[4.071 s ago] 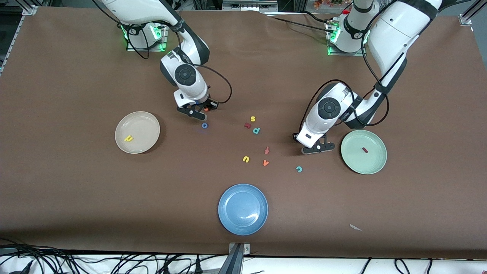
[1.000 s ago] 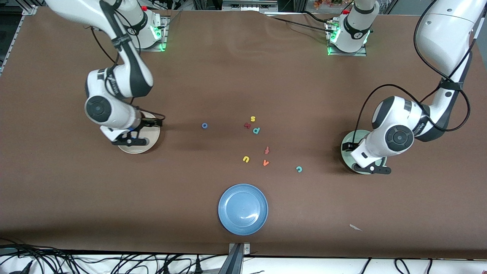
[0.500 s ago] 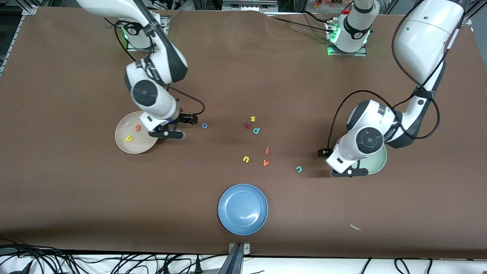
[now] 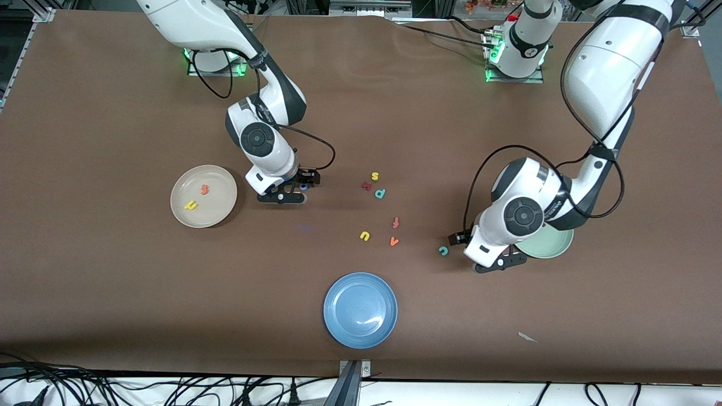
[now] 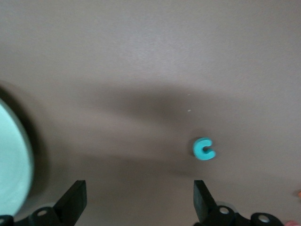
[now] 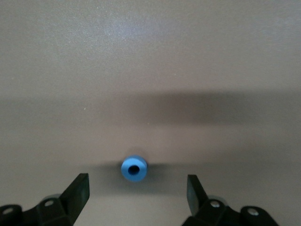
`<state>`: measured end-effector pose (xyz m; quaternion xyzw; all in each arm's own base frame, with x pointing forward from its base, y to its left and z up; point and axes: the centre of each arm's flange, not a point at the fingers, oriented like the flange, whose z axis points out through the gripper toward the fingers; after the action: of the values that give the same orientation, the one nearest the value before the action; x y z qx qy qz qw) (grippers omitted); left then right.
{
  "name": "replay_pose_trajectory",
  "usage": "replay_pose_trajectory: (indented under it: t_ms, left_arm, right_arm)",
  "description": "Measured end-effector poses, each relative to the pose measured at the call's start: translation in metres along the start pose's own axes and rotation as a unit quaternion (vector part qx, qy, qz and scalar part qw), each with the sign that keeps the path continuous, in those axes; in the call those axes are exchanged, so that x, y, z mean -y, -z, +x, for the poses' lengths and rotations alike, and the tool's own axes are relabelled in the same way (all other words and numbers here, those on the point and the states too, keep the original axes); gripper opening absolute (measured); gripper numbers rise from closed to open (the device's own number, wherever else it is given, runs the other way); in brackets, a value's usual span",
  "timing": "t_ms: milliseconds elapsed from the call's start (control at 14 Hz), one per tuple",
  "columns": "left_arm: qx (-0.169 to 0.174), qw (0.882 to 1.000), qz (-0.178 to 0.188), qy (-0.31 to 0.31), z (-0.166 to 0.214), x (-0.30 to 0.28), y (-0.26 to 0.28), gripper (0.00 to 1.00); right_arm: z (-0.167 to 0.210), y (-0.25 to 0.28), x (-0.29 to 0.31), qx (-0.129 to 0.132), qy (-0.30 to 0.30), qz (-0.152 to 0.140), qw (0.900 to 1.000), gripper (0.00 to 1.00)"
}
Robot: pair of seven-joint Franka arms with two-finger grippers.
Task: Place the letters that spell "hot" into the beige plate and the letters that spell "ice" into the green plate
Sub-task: 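Grasp the blue o with the right gripper while the left gripper grasps the teal c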
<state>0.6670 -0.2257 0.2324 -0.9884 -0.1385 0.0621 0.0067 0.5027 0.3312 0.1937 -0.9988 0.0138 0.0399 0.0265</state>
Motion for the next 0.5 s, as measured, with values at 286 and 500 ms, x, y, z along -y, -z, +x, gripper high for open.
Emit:
replay_pose_trajectory:
  t_ms: [286, 500]
  left_arm:
    - [-0.018, 0.998, -0.032, 0.042, 0.003, -0.024, -0.010, 1.00]
    - [-0.023, 0.996, -0.048, 0.064, 0.000, -0.035, -0.023, 1.00]
  right_arm:
    - [-0.007, -0.014, 0.002, -0.001, 0.005, 0.001, 1.000, 0.87]
    - [-0.011, -0.019, 0.004, 0.002, 0.008, -0.002, 1.000, 0.75]
